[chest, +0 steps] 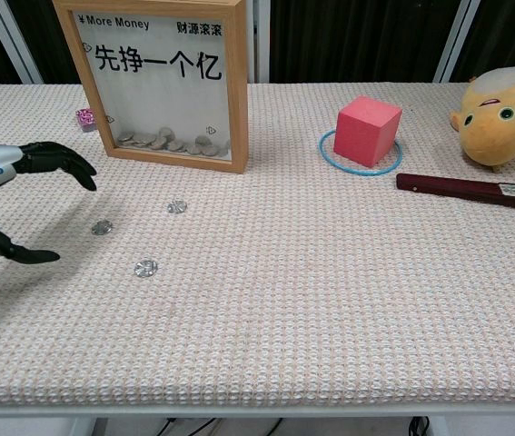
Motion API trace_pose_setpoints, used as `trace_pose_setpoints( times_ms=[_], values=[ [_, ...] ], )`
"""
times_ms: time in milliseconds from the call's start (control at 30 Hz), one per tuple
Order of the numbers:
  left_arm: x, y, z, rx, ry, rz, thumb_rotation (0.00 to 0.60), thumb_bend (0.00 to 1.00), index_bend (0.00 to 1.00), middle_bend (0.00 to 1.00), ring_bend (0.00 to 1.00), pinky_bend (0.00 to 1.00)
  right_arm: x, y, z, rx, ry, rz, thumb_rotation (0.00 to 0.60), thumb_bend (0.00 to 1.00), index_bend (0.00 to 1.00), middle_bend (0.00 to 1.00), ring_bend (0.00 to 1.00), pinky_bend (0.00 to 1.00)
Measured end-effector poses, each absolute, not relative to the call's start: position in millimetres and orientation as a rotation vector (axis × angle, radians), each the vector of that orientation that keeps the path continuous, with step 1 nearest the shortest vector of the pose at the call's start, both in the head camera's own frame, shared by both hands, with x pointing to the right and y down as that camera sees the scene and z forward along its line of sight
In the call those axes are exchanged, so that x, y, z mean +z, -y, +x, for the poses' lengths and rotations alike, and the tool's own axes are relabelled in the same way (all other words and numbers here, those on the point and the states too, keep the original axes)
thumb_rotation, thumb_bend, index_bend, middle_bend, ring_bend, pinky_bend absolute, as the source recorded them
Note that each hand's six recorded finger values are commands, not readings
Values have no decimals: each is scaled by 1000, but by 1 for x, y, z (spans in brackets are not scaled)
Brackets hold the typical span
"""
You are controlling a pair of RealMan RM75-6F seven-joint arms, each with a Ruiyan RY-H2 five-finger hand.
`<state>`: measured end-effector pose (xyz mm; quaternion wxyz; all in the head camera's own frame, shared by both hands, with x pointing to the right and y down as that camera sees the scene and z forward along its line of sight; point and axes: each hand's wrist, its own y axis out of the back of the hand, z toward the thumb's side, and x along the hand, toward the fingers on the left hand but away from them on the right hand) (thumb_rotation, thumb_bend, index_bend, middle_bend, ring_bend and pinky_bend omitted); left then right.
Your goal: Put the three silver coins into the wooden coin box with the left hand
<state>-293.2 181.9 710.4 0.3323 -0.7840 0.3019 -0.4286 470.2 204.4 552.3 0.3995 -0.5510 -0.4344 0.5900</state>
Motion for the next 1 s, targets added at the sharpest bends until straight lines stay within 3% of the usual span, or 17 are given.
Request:
trace_pose_setpoints(
  times_ms=[500, 1000],
  values=[
    [738, -181, -281, -1160, -738, -2061, 600, 282, 331, 169, 63, 135, 550, -205, 472, 1502, 1102, -1397, 600, 303, 0, 0, 0, 0],
    [743, -180, -288, -1212, -722, -2047, 600, 282, 382, 169, 63, 133, 553, -203, 469, 1510, 1092, -1403, 600, 311, 0, 0, 0, 0]
  ],
)
